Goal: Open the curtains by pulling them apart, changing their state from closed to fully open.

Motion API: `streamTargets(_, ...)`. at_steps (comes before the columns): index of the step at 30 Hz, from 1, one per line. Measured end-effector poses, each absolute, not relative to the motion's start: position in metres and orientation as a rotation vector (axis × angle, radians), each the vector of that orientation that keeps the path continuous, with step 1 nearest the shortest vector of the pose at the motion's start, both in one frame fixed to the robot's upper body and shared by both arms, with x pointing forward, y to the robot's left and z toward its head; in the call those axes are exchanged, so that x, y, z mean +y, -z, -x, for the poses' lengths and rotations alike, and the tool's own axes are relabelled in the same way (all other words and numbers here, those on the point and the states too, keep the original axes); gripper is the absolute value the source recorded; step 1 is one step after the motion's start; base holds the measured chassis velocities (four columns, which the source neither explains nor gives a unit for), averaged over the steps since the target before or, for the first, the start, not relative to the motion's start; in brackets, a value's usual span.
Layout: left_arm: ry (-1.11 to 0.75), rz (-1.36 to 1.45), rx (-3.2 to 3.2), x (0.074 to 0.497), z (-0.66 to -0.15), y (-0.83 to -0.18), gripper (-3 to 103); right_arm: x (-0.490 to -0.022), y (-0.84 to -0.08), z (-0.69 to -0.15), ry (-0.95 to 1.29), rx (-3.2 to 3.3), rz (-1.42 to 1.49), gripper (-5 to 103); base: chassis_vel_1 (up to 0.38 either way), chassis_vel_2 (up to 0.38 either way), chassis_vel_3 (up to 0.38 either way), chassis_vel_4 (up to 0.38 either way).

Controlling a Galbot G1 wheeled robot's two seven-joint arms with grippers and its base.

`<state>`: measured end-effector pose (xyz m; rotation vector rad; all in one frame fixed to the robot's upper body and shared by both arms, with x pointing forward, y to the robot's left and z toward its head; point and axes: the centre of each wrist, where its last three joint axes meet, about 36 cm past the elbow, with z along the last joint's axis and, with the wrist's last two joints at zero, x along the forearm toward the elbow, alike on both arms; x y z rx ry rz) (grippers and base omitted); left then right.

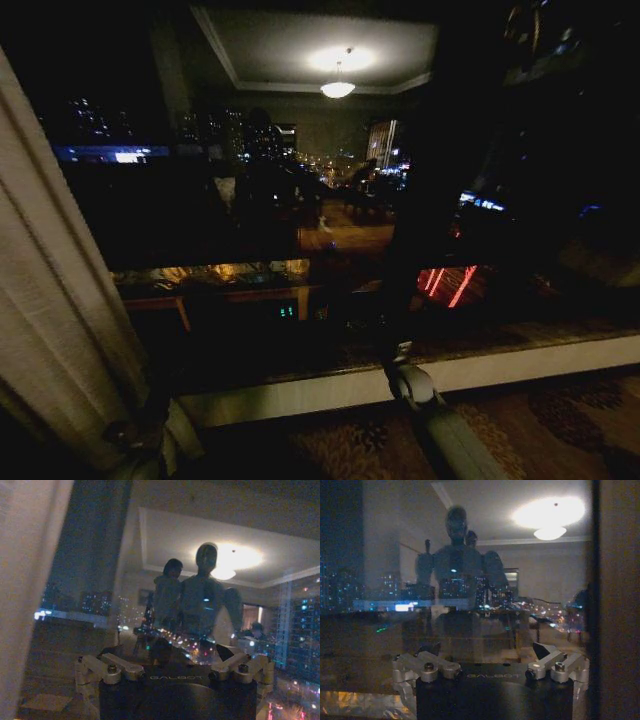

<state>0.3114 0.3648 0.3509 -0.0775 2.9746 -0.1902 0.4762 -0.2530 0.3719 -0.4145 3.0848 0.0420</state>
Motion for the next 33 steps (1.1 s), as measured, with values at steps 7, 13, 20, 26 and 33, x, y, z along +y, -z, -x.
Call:
streamTargets(7,0.191,0.077,2.975,0.3648,-0.3114,-0.3509,100,-0.253,-0.3719,-0.4762,-0.042,3.085,0.414,100,-0.258,-0.24,0.247,0.241)
streamTargets(13,0.191,0.077,2.975,0.3648,-0.3114,-0.3509,100,-0.253,-0.3719,-0.4762,-0.042,3.085,0.414,100,-0.313,-0.315,0.3,0.331)
streamTargets(20,0.191,0.077,2.975,0.3647,-0.3114,-0.3509,100,-0.2531,-0.3719,-0.4762,-0.042,3.085,0.414,100,-0.355,-0.347,0.353,0.361)
streamTargets(26,0.192,0.076,2.975,0.3646,-0.3114,-0.3509,100,-0.2532,-0.372,-0.4762,-0.042,3.085,0.414,100,-0.327,-0.298,0.321,0.308)
streamTargets(33,0.191,0.077,2.975,0.3647,-0.3114,-0.3509,100,-0.2531,-0.3719,-0.4762,-0.042,3.085,0.414,100,-0.185,-0.182,0.193,0.178)
